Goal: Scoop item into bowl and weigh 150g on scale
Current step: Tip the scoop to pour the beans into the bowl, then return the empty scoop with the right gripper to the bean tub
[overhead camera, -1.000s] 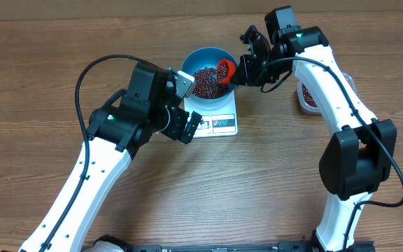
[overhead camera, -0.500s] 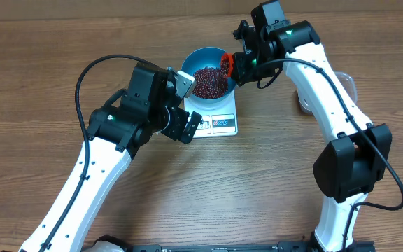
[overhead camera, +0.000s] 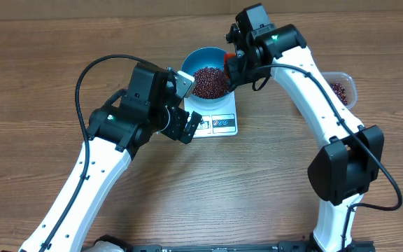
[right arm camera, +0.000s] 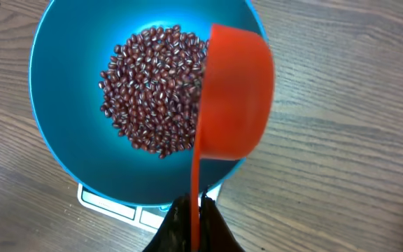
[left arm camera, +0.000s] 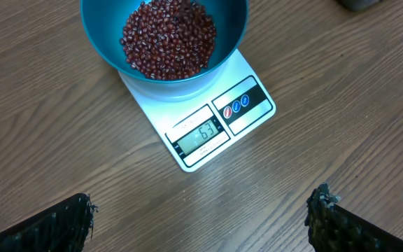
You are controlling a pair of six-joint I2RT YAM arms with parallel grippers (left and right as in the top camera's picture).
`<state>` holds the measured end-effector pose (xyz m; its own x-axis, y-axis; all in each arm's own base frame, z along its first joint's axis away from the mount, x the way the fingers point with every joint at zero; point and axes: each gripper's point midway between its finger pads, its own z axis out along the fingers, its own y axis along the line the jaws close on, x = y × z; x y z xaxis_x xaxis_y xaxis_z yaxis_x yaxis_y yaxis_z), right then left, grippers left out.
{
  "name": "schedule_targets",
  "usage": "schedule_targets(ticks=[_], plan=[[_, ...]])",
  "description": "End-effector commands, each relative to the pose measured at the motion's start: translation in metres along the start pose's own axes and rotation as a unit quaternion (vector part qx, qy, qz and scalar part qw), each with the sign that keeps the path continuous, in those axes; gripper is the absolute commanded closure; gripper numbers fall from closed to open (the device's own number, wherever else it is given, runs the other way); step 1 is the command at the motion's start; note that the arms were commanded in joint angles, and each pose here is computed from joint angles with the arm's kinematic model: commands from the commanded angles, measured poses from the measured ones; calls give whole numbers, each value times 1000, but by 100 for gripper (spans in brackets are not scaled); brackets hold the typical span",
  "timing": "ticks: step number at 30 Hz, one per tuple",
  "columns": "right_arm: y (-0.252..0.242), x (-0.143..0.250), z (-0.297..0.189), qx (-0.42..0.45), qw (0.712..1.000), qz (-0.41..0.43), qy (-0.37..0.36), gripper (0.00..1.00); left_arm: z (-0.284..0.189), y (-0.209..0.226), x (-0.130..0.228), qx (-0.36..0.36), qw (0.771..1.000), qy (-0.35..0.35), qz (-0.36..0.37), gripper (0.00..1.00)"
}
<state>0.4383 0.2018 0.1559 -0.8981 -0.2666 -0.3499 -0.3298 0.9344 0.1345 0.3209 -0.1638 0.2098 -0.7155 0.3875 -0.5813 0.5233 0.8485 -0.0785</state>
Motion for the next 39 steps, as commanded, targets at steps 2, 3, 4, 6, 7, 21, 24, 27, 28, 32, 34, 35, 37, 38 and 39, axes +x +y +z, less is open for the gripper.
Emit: schedule_targets(ticks=[2, 3, 4, 6, 7, 21, 24, 27, 28, 32, 34, 35, 37, 38, 39], plan=[[9, -19, -34, 48, 997, -30, -56, 96, -1, 1, -1, -3, 1000, -4, -6, 0], [10, -19, -37, 67, 995, -37, -61, 96, -1, 1, -1, -3, 1000, -4, -6, 0], [11, -19, -39, 74, 994, -39, -63, 96, -1, 1, -1, -3, 1000, -4, -6, 0], [14, -20, -43, 100, 991, -51, -71, 96, -1, 1, -1, -3, 1000, -4, -6, 0], [15, -20, -45, 114, 989, -55, -75, 96, -1, 1, -1, -3, 1000, -4, -6, 0], [28, -25, -53, 186, 973, -86, -103, 96, -1, 1, -1, -3, 1000, -4, -6, 0], [31, -26, -52, 170, 976, -85, -102, 96, -1, 1, -1, -3, 1000, -4, -6, 0], [31, -25, -50, 148, 981, -79, -98, 96, -1, 1, -1, -3, 1000, -4, -6, 0], [30, -25, -51, 139, 983, -76, -98, 96, -1, 1, -1, -3, 1000, -4, -6, 1], [22, -29, -68, 77, 990, -48, -107, 96, -1, 1, -1, -3, 1000, -4, -6, 0], [14, -31, -82, 50, 991, -33, -118, 96, -1, 1, -1, -3, 1000, -4, -6, 0], [8, -32, -91, 37, 991, -23, -124, 96, -1, 1, -1, -3, 1000, -3, -6, 0], [-6, -30, -105, 27, 991, -5, -129, 96, -1, 1, -1, -3, 1000, -4, -6, 0], [-14, -28, -111, 29, 991, 4, -130, 96, -1, 1, -1, -3, 1000, -4, -6, 0], [-27, -24, -118, 33, 991, 17, -128, 96, -1, 1, -1, -3, 1000, -4, -6, 0]])
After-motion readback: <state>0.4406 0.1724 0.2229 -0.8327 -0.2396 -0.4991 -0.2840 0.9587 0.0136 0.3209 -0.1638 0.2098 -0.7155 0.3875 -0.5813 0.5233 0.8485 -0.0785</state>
